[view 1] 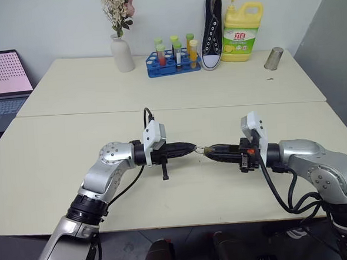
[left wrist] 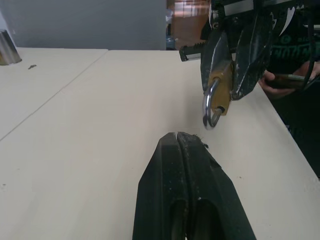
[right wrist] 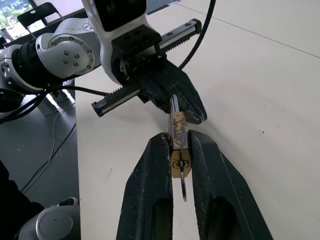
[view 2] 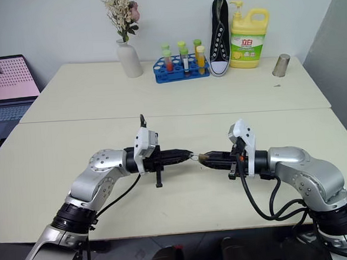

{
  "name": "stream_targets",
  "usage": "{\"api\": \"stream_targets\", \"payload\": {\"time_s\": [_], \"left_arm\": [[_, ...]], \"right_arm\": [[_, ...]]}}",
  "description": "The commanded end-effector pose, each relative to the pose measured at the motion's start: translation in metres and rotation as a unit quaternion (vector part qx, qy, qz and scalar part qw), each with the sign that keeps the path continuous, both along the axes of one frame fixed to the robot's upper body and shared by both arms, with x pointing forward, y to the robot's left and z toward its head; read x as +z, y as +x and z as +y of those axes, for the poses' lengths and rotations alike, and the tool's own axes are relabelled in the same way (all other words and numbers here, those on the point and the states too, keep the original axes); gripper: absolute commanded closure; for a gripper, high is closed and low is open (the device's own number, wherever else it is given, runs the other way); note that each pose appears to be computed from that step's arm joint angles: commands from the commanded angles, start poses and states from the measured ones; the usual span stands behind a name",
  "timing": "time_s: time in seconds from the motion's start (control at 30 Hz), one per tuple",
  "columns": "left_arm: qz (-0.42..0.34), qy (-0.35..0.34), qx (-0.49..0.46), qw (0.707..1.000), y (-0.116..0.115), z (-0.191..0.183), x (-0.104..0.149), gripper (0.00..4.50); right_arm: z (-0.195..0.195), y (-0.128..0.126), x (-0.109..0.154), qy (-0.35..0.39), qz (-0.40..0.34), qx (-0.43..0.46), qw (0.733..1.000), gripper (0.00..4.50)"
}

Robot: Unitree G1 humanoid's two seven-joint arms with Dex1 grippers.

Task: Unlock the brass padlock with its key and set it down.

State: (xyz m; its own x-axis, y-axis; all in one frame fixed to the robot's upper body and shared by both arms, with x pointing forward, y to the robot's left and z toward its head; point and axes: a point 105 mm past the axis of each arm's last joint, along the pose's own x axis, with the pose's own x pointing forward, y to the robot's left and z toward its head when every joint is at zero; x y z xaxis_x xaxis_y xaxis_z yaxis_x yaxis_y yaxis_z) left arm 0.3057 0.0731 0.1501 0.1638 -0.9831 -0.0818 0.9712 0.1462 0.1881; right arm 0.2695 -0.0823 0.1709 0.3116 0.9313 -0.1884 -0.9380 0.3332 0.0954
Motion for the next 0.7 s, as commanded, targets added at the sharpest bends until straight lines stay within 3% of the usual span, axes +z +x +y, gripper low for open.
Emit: {"api": "stream_targets", "payload": {"time_s": [0.03, 0.7], "left_arm": [[-0.023, -0.014, -0.003, 1.0, -0.001, -0.001, 0.014, 4.5], [0.011, -0.026, -0.025, 0.999, -0.02, -0.004, 0.02, 4.5]], "right_arm": [[0.002, -0.005, 0.013, 0.014, -0.024, 0.01, 1.0, 4.34], [0.001, -0.001, 0.007, 0.004, -0.021, 0.009, 1.0, 4.34]]}}
